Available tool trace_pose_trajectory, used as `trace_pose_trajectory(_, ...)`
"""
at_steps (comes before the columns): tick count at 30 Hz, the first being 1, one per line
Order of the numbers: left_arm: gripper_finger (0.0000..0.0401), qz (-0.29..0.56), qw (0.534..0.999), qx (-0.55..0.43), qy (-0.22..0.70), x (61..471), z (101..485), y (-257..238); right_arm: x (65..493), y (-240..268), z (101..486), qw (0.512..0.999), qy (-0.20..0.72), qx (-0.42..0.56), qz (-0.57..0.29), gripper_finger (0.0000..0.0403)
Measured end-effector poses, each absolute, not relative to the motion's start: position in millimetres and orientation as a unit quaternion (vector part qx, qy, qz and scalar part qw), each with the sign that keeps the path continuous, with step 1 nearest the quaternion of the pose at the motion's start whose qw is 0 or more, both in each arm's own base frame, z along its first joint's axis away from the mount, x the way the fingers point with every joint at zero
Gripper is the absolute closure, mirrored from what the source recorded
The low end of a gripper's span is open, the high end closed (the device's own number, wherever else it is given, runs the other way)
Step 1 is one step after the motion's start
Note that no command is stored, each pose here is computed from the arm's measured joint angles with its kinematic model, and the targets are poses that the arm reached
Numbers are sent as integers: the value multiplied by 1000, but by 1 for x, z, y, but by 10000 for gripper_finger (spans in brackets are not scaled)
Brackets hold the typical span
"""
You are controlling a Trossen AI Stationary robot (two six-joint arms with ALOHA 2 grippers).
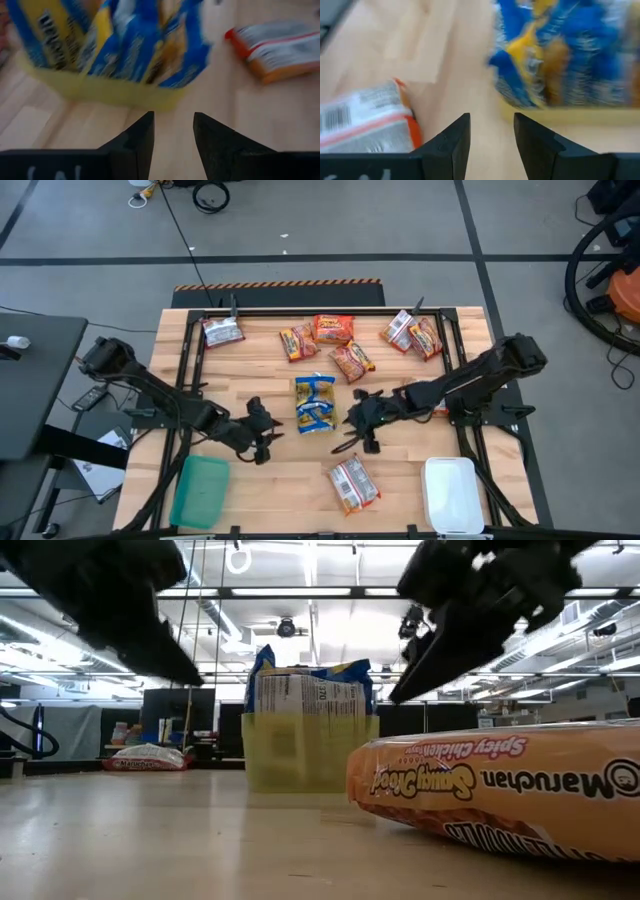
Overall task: Sort Maruchan noodles
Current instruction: Put the red noodle pack into the white bin
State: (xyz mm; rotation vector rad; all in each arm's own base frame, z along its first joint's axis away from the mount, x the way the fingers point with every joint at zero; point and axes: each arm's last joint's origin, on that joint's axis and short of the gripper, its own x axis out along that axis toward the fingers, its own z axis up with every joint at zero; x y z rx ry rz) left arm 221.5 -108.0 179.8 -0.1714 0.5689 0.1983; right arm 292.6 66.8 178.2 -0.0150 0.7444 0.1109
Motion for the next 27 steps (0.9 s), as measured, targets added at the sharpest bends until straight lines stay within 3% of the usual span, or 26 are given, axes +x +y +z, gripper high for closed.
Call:
trace_pose_trajectory(8, 260, 21, 977, -96, 189, 224, 198, -132, 274, 8, 190, 847, 427, -216, -231, 245)
trace_pose_trajectory(16, 260, 33, 970, -62, 232, 219, 189, -130, 266, -34, 159, 845, 491, -128, -167, 193)
trace_pose_trajectory(22, 260, 49, 967, -74, 239, 218, 187, -128, 276, -38, 138, 829, 493, -211, -159, 131)
trace_pose_trajectory(27, 260, 56, 967, -71, 240, 218, 187, -127, 281, -38, 118, 802, 503, -265, -182, 136)
